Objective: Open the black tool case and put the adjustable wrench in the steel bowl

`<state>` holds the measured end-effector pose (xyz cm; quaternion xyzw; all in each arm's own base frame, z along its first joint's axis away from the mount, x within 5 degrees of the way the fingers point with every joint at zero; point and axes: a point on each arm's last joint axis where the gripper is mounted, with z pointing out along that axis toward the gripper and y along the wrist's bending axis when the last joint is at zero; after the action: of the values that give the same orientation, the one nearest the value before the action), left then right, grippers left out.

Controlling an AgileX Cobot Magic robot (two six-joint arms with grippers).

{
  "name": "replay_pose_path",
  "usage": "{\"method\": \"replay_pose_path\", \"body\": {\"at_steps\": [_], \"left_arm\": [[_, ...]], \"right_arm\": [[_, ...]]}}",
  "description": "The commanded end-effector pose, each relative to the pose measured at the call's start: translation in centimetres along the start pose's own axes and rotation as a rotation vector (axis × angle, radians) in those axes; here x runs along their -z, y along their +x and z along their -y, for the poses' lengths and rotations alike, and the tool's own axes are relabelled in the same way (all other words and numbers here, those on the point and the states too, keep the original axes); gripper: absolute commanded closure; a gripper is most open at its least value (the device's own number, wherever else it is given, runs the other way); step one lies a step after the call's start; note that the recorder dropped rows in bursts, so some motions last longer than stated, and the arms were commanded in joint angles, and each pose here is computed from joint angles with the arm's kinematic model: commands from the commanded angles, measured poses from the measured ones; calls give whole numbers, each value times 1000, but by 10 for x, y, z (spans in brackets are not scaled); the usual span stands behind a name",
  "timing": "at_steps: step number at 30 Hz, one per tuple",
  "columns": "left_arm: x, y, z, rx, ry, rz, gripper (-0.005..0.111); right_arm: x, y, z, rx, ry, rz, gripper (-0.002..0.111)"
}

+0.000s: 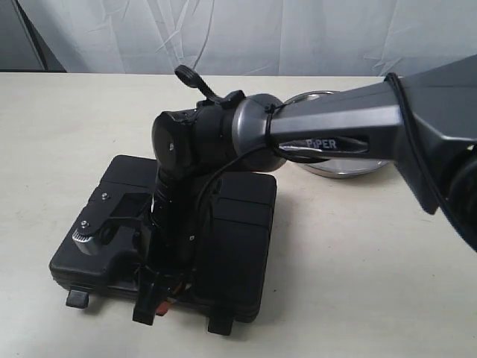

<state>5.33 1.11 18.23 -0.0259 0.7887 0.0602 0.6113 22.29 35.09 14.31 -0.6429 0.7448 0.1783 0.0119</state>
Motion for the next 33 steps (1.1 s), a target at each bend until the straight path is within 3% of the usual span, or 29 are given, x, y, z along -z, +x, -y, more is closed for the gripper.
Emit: {"method": "replay_pose_path", "body": {"at_steps": [1,4,7,17,25,33], "left_arm": [[0,-2,0,3,-2,13,107],[0,-2,0,3,-2,13,107],[0,-2,0,3,-2,13,107],[0,-2,0,3,-2,13,107],[0,-2,0,3,-2,13,107],[0,-2,0,3,-2,13,107]], "right_arm": [[-3,-1,-1,16,4,-7,66],[-5,0,0,20,6,-16,78],[-5,1,0,23,5,-26,109],[17,-8,-9,45,-49,-38,108],[52,-19,-18,83,-13,35,108],[34,-12,-16,63,-85,-51,108]]}}
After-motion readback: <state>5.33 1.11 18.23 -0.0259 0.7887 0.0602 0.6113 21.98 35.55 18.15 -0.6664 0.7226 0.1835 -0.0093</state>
